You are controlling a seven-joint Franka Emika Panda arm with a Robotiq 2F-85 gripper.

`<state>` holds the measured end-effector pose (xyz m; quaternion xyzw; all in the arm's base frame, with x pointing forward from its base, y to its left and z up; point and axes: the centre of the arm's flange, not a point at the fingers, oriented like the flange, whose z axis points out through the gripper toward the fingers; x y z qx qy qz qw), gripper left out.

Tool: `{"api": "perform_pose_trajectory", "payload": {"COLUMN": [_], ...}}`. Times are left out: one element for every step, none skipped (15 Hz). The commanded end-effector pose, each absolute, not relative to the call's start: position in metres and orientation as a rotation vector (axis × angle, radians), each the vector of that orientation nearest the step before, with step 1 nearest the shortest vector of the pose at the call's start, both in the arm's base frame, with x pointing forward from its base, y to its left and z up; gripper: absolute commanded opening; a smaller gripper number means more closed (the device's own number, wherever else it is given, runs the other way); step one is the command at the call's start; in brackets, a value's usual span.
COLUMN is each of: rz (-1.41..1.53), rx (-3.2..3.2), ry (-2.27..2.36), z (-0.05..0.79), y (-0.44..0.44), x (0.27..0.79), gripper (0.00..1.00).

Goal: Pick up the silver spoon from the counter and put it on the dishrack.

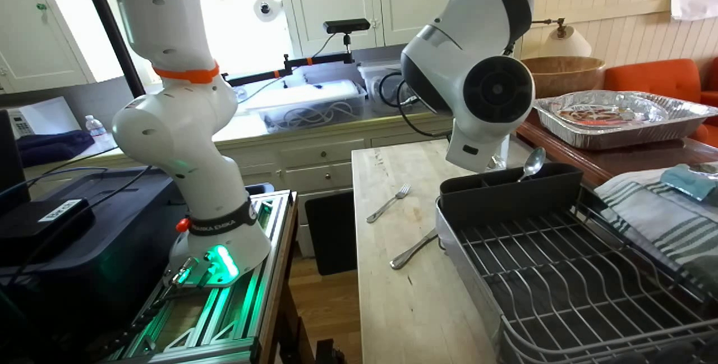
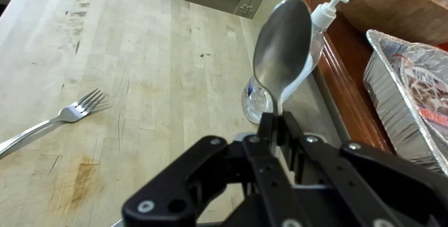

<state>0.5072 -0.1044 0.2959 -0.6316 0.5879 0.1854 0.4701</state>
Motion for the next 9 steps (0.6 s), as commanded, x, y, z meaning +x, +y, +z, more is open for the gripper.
{"api": "perform_pose_trajectory", "payload": {"rz": [0.485, 0.491, 0.494, 0.495, 0.496, 0.496, 0.496, 0.496, 0.497], "rx": [-1.504, -1.5, -1.496, -1.493, -1.488, -1.485, -1.482, -1.478, -1.473], "ry": [1.409, 1.407, 1.409, 1.411, 1.411, 1.415, 1.418, 1.423, 1.428], "z": [0.278, 0.275, 0.272, 0.269, 0.265, 0.263, 0.26, 0.258, 0.255], "y": [-0.112, -0.113, -0.114, -0.115, -0.116, -0.117, -0.118, -0.119, -0.121], "x": [0.522, 0.523, 0.525, 0.526, 0.528, 0.529, 0.53, 0.531, 0.531], "gripper": [0.03, 0.03, 0.03, 0.03, 0.03, 0.03, 0.03, 0.03, 0.03]}}
